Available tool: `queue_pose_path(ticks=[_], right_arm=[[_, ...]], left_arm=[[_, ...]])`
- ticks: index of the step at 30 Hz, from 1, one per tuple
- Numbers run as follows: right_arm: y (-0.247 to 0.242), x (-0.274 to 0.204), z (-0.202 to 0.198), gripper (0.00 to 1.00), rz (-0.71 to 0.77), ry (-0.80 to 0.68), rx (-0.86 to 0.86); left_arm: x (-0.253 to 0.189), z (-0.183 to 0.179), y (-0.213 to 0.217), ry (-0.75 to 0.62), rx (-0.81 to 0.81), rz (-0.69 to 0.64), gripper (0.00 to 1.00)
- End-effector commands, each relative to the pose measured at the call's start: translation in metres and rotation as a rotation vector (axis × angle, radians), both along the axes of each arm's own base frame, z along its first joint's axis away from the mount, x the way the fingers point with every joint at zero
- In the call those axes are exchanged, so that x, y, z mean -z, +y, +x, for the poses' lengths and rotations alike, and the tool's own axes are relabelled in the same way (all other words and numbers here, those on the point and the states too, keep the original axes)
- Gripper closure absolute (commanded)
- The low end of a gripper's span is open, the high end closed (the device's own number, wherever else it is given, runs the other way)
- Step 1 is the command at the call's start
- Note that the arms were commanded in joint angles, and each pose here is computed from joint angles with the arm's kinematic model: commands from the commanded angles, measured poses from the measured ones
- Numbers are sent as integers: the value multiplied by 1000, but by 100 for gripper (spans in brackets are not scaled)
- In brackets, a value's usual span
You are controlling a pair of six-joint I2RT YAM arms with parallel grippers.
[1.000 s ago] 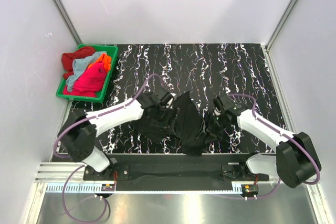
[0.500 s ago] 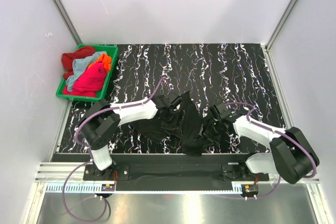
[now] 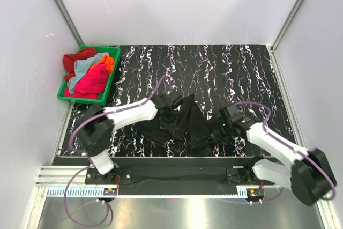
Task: Fold and stack the t-shirts
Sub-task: Flatten the tshirt out
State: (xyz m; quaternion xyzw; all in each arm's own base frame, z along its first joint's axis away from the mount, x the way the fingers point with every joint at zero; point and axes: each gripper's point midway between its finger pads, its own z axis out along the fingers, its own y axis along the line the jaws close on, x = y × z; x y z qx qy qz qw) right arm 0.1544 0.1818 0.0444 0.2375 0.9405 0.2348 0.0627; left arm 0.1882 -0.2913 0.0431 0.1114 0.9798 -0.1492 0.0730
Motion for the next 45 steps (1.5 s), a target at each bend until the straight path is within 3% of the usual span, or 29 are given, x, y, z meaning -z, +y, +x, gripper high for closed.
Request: queue_pose_path(ticks=[1,8,13,16,23,26,32,36,40,45], right_arm=[[-20,-48,15,100,-91,-160,-8],[-67,-187,26,100,-232,-496,-19],[-100,-273,17,100,-243,-711,99],[-113,-294,17,100,-275,-759,148],[-122,-294,28,100,-370,-727,165],[-132,-295,14,100,-362,-737,189],[-133,-275,-20,100,-245,-688,223],[-128,-254,-20,100,-220,-616,271],[-125,-254,0,100,-264,-593,303],[-132,-254,72,100,-576,-529,244]], left_arm=[[-79,20,20,-226,21,-17,100],[-190,-1,60,-453,27,-179,100],[-247,-17,120,-619,-129,-198,100],[-273,-19,153,-709,-220,-180,100],[-322,7,202,-887,-427,-14,100],[-344,7,213,-943,-483,-40,100],[-387,-12,215,-1015,-472,-256,100],[-376,-5,210,-1008,-443,-208,100],[-372,17,196,-1002,-431,-109,100],[-359,83,175,-935,-426,43,100]])
